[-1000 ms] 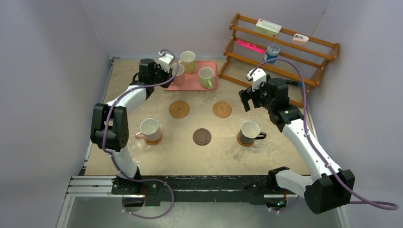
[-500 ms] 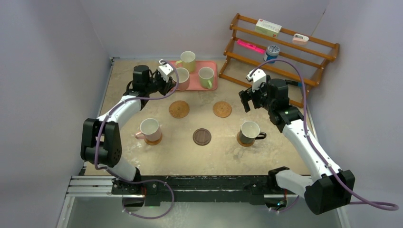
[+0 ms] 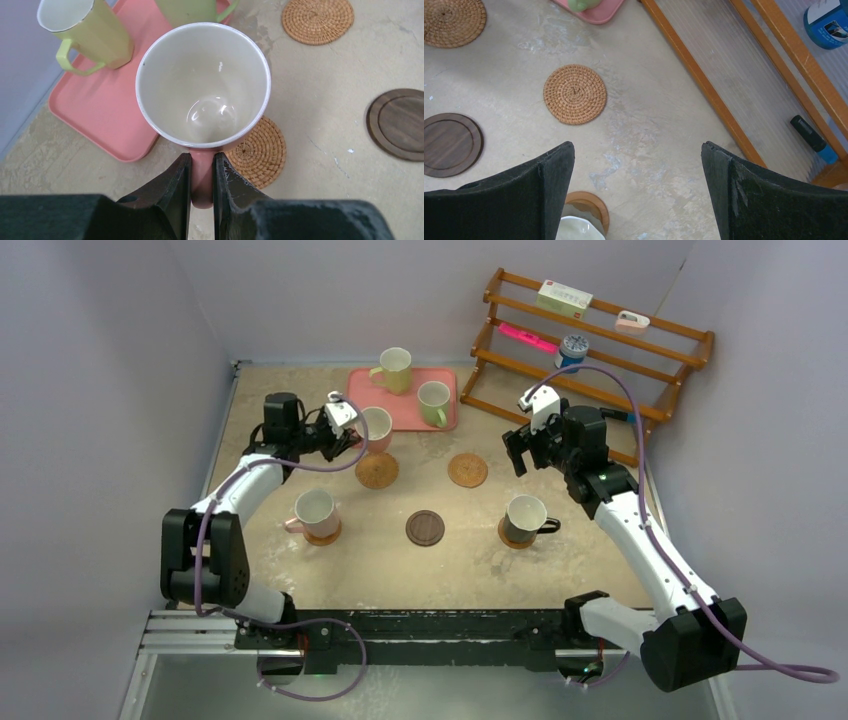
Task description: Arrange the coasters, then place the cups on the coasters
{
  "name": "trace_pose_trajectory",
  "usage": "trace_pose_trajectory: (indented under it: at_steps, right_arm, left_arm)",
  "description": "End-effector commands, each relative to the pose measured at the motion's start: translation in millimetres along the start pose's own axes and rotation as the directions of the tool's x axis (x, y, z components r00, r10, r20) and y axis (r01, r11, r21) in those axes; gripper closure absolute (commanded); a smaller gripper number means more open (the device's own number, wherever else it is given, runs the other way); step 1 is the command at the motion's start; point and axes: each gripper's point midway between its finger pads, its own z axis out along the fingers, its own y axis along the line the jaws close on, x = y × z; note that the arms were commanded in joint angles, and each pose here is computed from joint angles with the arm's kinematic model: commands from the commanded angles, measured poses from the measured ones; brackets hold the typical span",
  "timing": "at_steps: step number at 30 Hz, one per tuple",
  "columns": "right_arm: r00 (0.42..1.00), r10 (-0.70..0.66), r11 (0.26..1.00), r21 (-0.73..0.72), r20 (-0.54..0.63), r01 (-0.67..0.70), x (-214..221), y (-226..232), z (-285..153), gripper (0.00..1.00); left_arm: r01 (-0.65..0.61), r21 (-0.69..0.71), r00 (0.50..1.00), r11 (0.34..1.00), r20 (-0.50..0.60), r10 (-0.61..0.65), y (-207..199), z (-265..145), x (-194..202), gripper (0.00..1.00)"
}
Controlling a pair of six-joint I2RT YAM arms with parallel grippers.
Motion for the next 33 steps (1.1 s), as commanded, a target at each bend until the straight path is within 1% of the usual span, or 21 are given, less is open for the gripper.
trace_pose_trajectory:
  at_steps: [1,6,18,33]
  right_arm:
    - [0.999,-0.013,1.000,0.013,0.045,0.013,-11.9,-2.4,-3.7,0.02]
    - [0.999,-0.013,1.000,0.012,0.048,0.013,-12.3,-2.0,-4.9,0.02]
    - [0.999,-0.012,1.000,0.009,0.051,0.011,-12.6,-1.1,-6.0,0.02]
    - [0.999,-0.012,1.000,0.011,0.046,0.012,-11.3,-1.7,-4.7,0.02]
  left_arm:
    - [-0.180,0.065,0.980,0.981,0.092,0.174,-11.4,-10.9,-27.1,1.00]
    - [-0.185,0.120,0.981,0.975,0.071,0.178,-21.6,-8.8,-14.0,1.00]
    - [-0.179,0.186,0.984,0.966,0.042,0.174,-31.2,-1.9,7.2,1.00]
    - [-0.136,0.164,0.991,0.977,0.012,0.136,-20.7,10.1,20.5,1.00]
